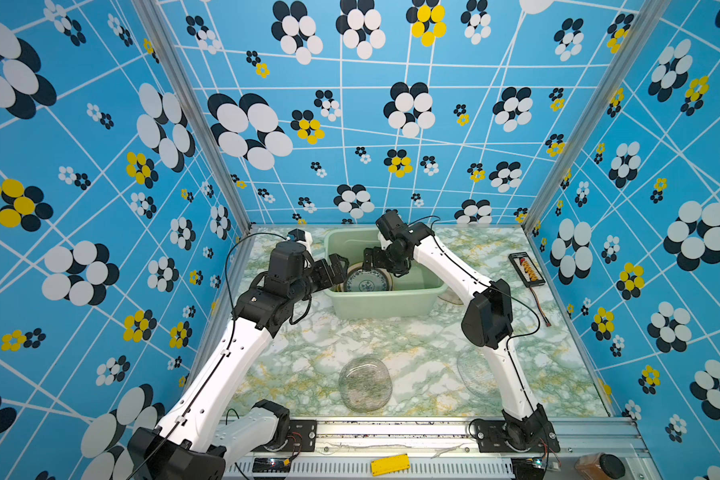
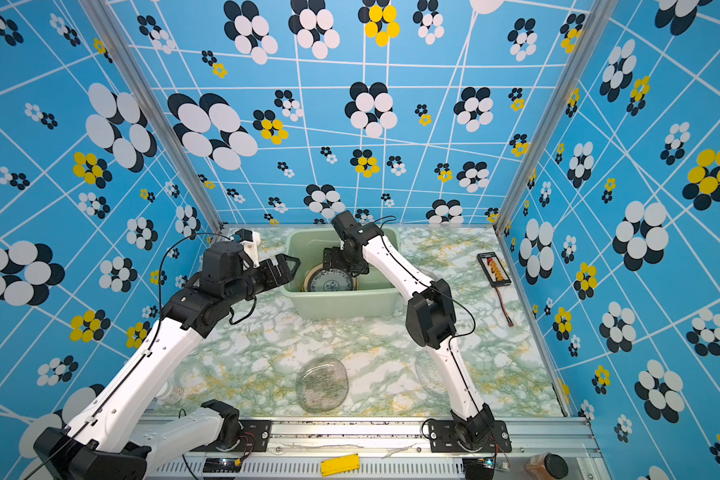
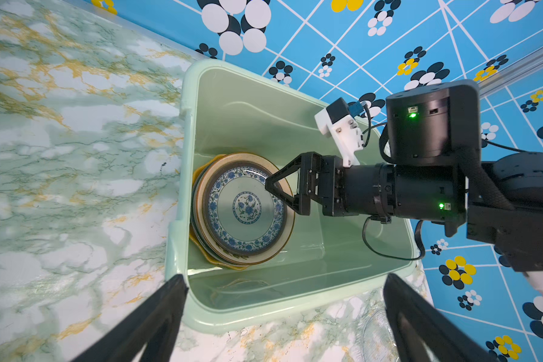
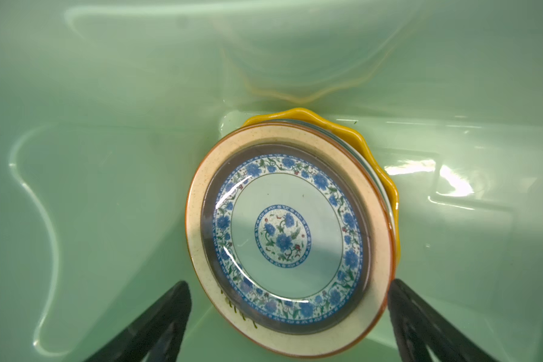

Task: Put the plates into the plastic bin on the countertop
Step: 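Lower the floral plate into the bin against the beige plate, then open the right gripper and reach toward the clear glass plate beside the bin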

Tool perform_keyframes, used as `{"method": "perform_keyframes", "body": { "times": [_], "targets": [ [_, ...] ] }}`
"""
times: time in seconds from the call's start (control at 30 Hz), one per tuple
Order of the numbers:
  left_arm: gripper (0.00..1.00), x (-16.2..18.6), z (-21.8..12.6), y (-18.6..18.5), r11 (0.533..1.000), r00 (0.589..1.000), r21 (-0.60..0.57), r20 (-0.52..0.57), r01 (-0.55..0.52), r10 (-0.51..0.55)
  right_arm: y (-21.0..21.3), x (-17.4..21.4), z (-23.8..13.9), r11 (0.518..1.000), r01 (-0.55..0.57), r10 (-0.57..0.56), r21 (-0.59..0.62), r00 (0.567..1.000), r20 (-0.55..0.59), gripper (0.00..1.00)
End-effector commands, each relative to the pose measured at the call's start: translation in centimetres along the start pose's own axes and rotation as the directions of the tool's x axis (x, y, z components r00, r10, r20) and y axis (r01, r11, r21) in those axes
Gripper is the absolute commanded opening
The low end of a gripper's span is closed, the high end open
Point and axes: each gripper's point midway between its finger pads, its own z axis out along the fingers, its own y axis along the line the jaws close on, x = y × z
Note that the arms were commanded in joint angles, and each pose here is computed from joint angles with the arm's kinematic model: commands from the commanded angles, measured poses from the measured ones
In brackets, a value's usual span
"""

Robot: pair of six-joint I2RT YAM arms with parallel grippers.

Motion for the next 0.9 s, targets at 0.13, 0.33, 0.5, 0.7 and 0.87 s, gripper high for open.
{"method": "perform_keyframes", "body": {
  "times": [0.13, 0.33, 0.5, 0.7, 0.87],
  "targets": [
    [0.99, -1.8, -2.6, -1.4, 0.999, 0.998, 0.029, 0.057, -0.024, 0.022, -1.0, 0.4, -1.9, 0.993, 0.075, -0.075, 0.087, 0.997, -0.008, 1.00],
    [0.99, -1.9, -3.2, -4.3, 0.988, 0.995, 0.125, 0.021, -0.095, 0.093, 0.8, -1.8, -8.5, 0.993, 0.115, -0.117, 0.029, 0.986, 0.121, 0.99],
    [0.99, -1.2, -3.8, -7.8, 0.952, 0.969, 0.191, -0.008, -0.239, 0.245, 0.1, -2.7, -14.5, 0.997, 0.074, -0.067, -0.027, 0.979, 0.190, 0.97],
    [0.99, 0.7, -4.3, -11.6, 0.881, 0.906, 0.249, -0.029, -0.403, 0.422, -5.0, -2.5, -19.1, 0.995, -0.082, 0.093, -0.061, 0.972, 0.218, 0.92],
    [0.99, 3.9, -3.7, -14.2, 0.818, 0.843, 0.308, -0.082, -0.486, 0.531, -11.0, -1.3, -21.7, 0.964, -0.232, 0.261, -0.127, 0.913, 0.313, 0.92]
  ]
}}
